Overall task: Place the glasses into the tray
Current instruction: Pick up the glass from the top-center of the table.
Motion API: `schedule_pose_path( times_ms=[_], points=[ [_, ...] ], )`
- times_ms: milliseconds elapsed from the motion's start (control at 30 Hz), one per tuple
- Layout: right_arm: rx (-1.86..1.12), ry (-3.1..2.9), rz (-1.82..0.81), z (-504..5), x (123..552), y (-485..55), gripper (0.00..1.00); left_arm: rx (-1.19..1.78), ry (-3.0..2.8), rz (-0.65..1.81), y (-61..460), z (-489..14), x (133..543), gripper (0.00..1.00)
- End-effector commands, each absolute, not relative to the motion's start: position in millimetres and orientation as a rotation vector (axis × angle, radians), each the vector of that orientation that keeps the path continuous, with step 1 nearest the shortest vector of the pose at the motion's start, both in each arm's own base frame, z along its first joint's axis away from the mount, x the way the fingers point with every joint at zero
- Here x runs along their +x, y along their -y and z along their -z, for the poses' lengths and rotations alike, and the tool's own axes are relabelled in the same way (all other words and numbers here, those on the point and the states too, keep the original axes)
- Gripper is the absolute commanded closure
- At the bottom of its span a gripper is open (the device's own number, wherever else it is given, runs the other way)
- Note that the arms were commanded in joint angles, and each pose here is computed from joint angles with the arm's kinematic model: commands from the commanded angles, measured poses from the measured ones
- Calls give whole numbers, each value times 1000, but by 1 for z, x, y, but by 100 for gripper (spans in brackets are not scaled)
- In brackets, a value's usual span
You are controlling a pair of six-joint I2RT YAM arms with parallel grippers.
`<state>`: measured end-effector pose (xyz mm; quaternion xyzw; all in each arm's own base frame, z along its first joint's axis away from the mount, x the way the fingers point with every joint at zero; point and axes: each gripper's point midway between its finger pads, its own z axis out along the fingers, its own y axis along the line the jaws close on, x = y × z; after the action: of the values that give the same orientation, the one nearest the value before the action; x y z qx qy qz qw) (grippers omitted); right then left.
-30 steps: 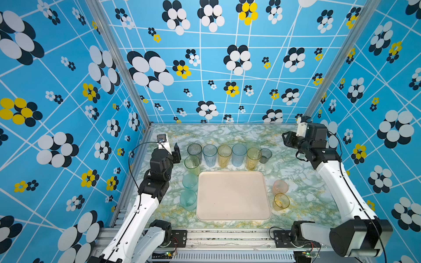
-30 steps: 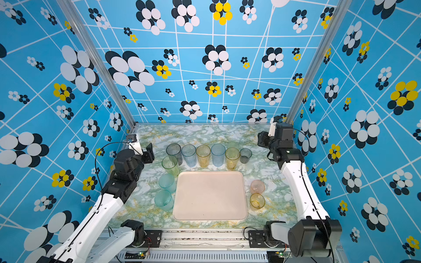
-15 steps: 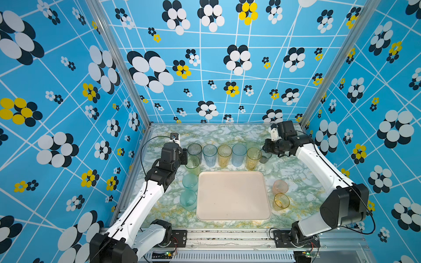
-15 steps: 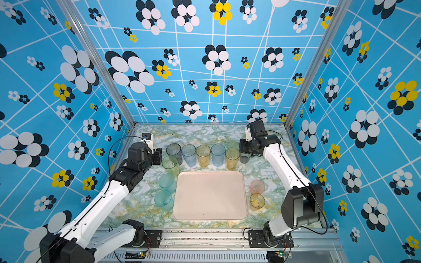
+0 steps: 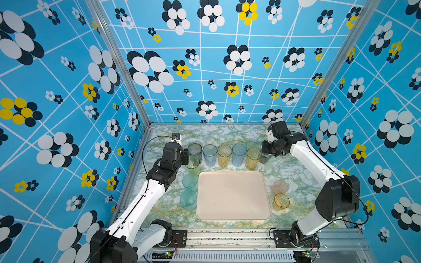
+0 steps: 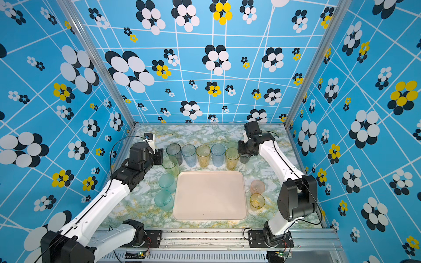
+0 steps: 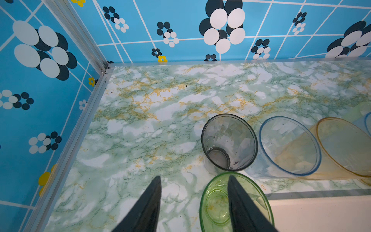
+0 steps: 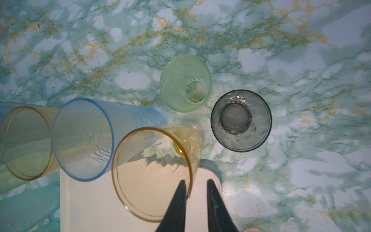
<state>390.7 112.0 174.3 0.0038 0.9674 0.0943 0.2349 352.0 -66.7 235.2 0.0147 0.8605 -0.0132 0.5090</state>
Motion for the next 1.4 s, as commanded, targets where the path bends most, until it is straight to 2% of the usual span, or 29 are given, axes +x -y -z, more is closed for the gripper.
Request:
schedule_pose_path(
  times_ms=[0, 533, 1367],
  points=[
    [-7, -2677, -236, -173, 390, -115, 78, 58, -2072, 32, 70, -237, 353, 46],
    [-10, -2716, -216, -158, 394, -118, 78, 67, -2071, 18, 68, -235, 352, 46],
    [-66, -2750, -140, -151, 391, -119, 90, 67, -2077, 12, 66, -230, 352, 46]
  ],
)
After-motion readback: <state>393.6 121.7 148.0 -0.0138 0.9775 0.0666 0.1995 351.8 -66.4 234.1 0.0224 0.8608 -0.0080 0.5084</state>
